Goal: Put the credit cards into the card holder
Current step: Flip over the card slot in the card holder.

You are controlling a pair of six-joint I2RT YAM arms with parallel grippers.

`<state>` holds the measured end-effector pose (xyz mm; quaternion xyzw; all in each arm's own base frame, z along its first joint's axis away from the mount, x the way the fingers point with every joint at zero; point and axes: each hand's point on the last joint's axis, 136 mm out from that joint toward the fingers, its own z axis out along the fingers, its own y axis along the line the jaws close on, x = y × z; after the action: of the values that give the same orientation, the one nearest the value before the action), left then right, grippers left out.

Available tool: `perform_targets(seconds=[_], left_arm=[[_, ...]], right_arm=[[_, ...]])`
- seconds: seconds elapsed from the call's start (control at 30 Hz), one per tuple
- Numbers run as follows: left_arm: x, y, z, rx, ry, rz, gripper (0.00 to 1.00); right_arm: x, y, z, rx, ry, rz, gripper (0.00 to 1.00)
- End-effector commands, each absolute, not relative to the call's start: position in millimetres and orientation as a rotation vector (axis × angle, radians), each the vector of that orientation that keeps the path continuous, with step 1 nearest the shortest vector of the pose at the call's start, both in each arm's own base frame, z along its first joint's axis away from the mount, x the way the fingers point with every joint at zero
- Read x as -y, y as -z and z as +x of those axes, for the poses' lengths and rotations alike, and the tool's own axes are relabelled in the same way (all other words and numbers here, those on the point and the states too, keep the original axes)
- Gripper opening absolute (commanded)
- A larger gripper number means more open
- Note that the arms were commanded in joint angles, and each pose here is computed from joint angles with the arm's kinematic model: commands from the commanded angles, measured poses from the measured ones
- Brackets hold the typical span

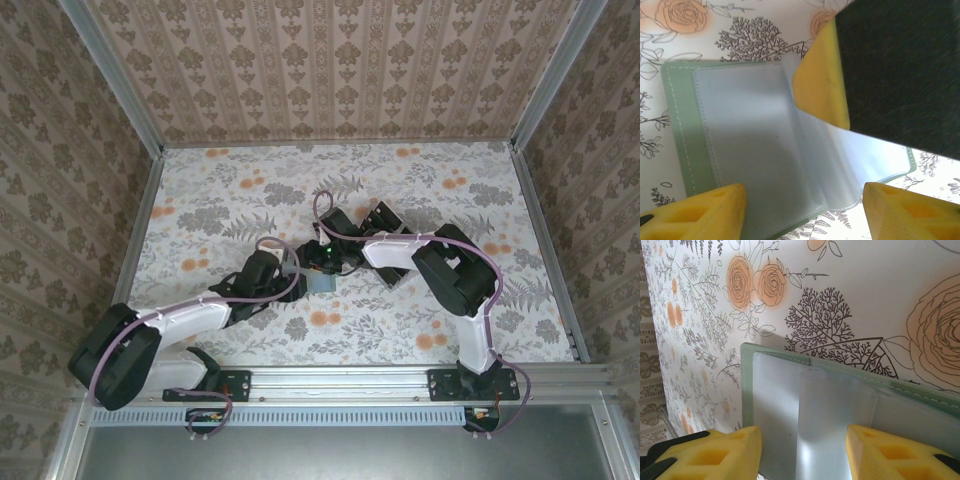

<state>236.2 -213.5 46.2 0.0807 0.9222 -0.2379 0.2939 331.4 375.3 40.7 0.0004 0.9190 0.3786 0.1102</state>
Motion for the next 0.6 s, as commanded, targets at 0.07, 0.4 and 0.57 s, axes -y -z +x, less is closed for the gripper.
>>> perform_targets(seconds=[0.07, 0.4, 0.57], left_arm=[[215.8, -46.6, 248.5, -2.439, 0.554, 0.223, 0.65], [204.2, -22.5, 243.7, -2.499, 0.454, 0.204, 0.63], [198.6, -15.7, 240.9, -2.512, 0.437, 0.182, 0.6]], right_arm=[[-375.9, -31.5, 322.4, -2.731, -1.139, 0.001, 0.5], [-375.3, -43.6, 325.4, -2.706, -1.15, -0.002, 0.5], [-365.6, -58.8, 331.6, -2.67, -1.129, 0.015, 0.53]])
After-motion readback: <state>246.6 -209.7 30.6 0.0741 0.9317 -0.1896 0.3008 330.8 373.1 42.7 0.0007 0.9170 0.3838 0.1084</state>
